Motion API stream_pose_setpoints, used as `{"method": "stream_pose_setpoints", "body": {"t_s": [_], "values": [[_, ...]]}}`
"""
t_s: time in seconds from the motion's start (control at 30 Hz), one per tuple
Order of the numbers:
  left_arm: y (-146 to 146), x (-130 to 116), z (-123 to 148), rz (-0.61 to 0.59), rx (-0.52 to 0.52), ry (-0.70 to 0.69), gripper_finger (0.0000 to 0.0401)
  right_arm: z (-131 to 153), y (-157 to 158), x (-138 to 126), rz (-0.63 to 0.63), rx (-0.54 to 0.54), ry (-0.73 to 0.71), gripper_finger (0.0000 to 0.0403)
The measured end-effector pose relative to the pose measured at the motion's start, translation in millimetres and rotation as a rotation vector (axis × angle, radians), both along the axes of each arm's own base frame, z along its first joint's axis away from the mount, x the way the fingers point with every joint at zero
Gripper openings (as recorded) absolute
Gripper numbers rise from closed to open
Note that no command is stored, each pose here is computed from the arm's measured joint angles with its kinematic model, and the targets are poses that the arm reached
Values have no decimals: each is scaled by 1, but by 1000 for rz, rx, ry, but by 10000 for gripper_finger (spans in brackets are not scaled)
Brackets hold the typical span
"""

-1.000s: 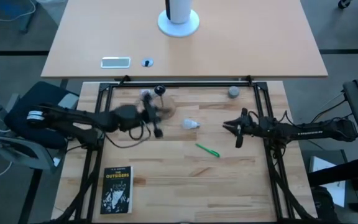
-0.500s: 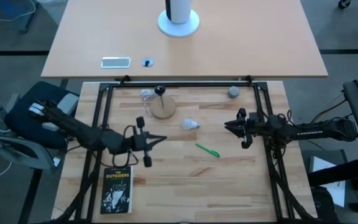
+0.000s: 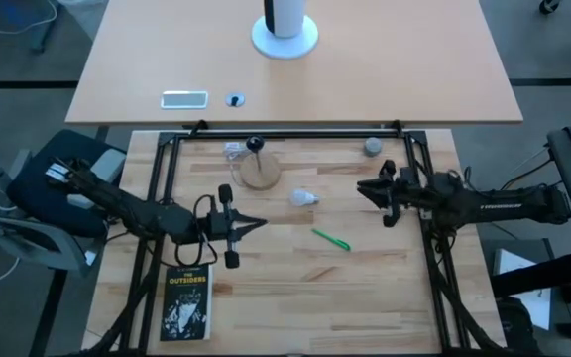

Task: Screw lightbulb
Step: Insert the lightbulb into the lamp

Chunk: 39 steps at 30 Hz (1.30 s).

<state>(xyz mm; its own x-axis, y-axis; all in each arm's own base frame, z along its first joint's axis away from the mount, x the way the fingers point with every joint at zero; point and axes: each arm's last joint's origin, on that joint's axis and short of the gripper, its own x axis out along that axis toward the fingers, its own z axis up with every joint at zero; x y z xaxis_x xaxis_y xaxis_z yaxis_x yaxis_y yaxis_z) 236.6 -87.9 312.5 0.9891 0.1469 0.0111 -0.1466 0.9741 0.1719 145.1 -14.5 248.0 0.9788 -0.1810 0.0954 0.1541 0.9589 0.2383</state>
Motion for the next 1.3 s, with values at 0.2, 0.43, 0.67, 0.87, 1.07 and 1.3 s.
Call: {"method": "stream_pose_setpoints", "body": {"t_s": [0.2, 0.43, 0.67, 0.87, 1.07, 1.3], "values": [[2, 7, -29, 125, -84, 131, 0, 25, -18, 13, -258, -46, 500, 76], [10, 25, -79, 384, -21, 269, 0, 37, -47, 47, -178, -113, 680, 47], [34, 43, -116, 404, -55, 391, 0, -25, -81, 85, -128, 5, 957, 9], [46, 55, -146, 411, -96, 478, 0, -73, -99, 123, -61, 47, 975, 2], [50, 62, -168, 427, -131, 523, 0, -103, -103, 149, 68, 131, 1006, 0], [53, 71, -180, 442, -164, 493, 0, -104, -82, 165, 197, 180, 986, 0]]}}
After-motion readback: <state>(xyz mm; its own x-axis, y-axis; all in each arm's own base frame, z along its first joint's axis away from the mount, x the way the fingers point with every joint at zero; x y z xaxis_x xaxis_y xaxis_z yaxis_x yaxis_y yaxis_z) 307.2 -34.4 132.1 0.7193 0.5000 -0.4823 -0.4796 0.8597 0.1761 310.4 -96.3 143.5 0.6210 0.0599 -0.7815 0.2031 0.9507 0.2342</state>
